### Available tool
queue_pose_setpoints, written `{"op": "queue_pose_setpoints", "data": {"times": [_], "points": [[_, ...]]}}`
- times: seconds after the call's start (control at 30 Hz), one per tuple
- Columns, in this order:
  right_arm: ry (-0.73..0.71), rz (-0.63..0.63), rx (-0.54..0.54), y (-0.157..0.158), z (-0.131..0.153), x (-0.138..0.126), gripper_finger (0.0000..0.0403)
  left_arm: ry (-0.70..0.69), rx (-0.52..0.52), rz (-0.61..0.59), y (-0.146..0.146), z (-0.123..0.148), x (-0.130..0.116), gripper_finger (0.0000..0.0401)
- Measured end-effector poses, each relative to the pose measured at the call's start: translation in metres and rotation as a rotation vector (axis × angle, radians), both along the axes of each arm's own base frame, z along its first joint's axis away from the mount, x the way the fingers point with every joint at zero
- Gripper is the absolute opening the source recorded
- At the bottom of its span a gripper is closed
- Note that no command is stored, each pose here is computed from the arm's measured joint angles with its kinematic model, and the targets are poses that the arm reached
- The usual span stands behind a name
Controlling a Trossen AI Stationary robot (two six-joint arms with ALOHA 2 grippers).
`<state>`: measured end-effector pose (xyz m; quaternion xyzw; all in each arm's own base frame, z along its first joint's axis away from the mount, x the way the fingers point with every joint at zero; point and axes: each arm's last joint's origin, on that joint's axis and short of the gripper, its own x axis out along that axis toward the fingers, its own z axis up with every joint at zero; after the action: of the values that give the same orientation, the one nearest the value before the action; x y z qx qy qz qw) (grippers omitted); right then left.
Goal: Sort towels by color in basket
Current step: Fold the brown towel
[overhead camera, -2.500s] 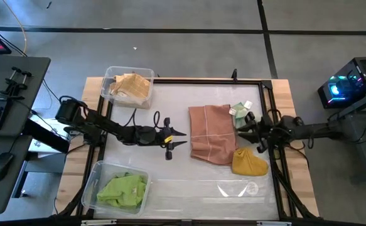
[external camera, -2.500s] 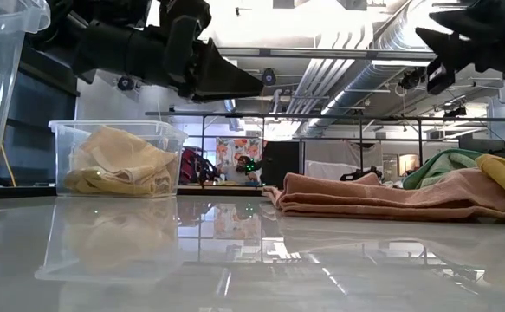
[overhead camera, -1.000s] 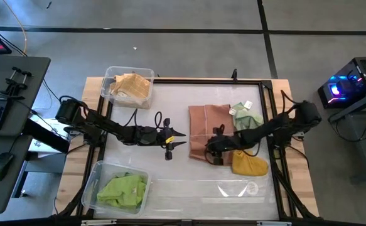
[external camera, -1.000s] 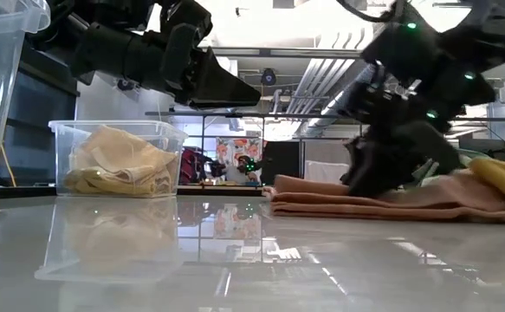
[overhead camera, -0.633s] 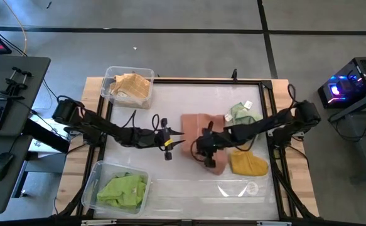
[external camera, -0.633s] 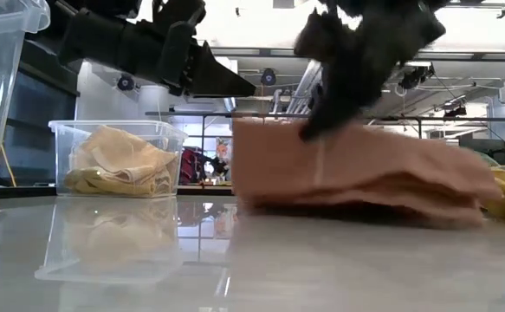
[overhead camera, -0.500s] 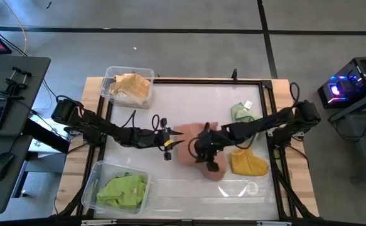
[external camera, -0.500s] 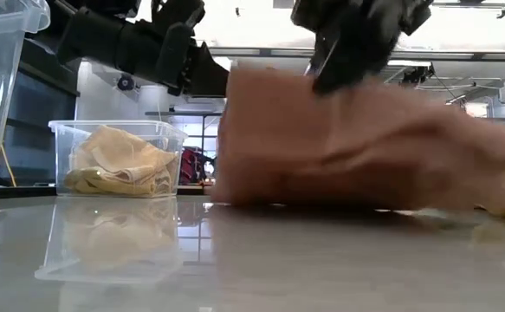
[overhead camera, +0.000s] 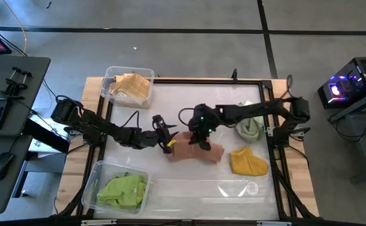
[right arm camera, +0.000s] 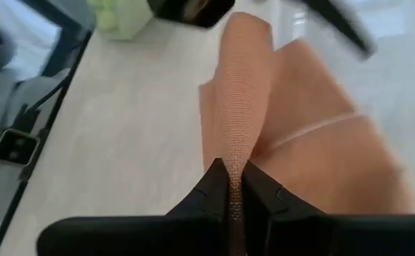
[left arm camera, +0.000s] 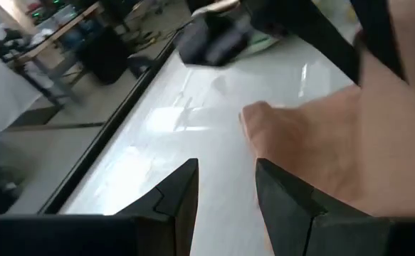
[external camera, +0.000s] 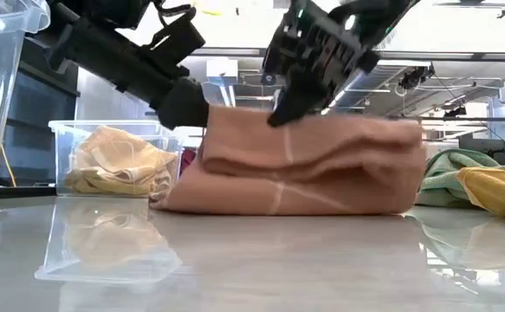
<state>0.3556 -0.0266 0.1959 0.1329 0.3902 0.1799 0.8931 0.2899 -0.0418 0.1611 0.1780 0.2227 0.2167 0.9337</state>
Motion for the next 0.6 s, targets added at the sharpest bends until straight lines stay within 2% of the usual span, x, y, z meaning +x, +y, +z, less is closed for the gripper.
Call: {"op": "queue_pose_setpoints", "data": {"times": [0.13, 0.3, 0.43, 0.6], "points": [[0.005, 0.04, 0.049, -0.013, -0.023, 0.008, 0.0013, 0.039, 0.036, 0.004, -0.009, 0.012, -0.013, 0.0126], [-0.029, 0.094, 0.028, -0.015, -0.035, 0.014, 0.0013, 0.044, 0.025, -0.001, -0.014, 0.037, -0.035, 0.0126], [0.021, 0.116, 0.037, -0.012, -0.026, 0.016, 0.0013, 0.08, -0.067, 0.004, -0.01, 0.043, -0.051, 0.0126], [0.129, 0.18, 0.024, -0.007, 0.004, 0.016, 0.0013, 0.149, -0.144, 0.029, -0.003, 0.036, -0.056, 0.0126]]}}
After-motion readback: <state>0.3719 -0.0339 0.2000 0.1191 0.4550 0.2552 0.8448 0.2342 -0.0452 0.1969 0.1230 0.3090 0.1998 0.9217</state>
